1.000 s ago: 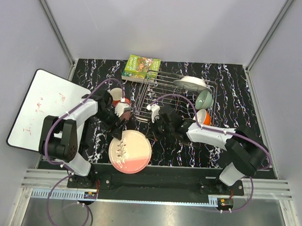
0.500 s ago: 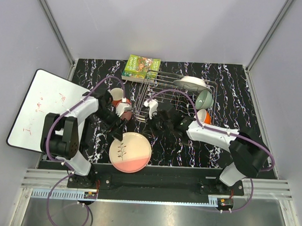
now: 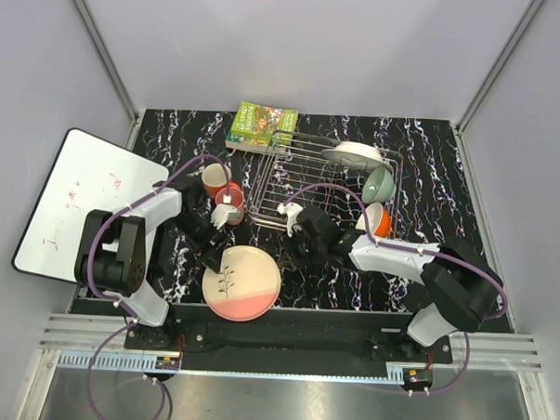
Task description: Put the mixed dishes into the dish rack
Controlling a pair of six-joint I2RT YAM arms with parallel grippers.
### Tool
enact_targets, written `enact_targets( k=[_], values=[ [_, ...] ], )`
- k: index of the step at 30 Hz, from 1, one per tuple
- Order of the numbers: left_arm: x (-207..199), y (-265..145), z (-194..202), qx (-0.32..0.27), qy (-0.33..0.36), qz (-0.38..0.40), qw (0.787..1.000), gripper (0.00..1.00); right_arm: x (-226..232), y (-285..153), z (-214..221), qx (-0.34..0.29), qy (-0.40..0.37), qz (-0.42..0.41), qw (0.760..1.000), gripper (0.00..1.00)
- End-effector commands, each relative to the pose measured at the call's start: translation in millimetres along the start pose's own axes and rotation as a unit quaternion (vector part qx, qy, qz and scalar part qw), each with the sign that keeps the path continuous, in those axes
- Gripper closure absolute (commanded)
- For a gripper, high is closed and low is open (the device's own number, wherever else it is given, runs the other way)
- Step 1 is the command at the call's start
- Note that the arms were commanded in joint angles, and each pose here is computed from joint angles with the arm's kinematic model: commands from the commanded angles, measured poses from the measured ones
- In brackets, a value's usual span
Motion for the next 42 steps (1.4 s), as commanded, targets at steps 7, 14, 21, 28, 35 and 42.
enact_targets(
  k=[7,14,21,28,35,42],
  values=[
    [10,17,0,0.013,0.011,0.001,1.000,0.35,9,-3,-4,-0.024,0.013,-0.021,0.999,0.74],
    [17,23,4,0.027,0.008,-0.010,1.000,0.53,7,-3,1,-0.020,0.014,-0.020,0.999,0.76],
    [18,22,7,0.038,0.015,-0.024,0.999,0.81,5,3,6,-0.006,0.017,-0.025,1.000,0.75],
    [18,12,-1,0.024,0.027,-0.045,0.998,0.89,8,9,9,0.015,0.001,-0.045,0.999,0.66],
    [15,-3,-11,0.007,0.046,-0.068,0.997,0.99,5,12,0,0.011,-0.030,-0.052,0.998,0.60],
    [11,-8,-16,-0.004,0.057,-0.075,0.996,1.00,7,13,-7,0.015,-0.028,-0.081,0.996,0.47]
  ],
)
Point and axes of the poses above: each gripper's point midway between its finger pads, its own y axis out along the fingers, its own x axis along the line the jaws close on, z = x × y, the point moved 5 cm from there along -y, back along the fingers, and after that the axes turned 15 degrees about y, right-handed, at the moved point
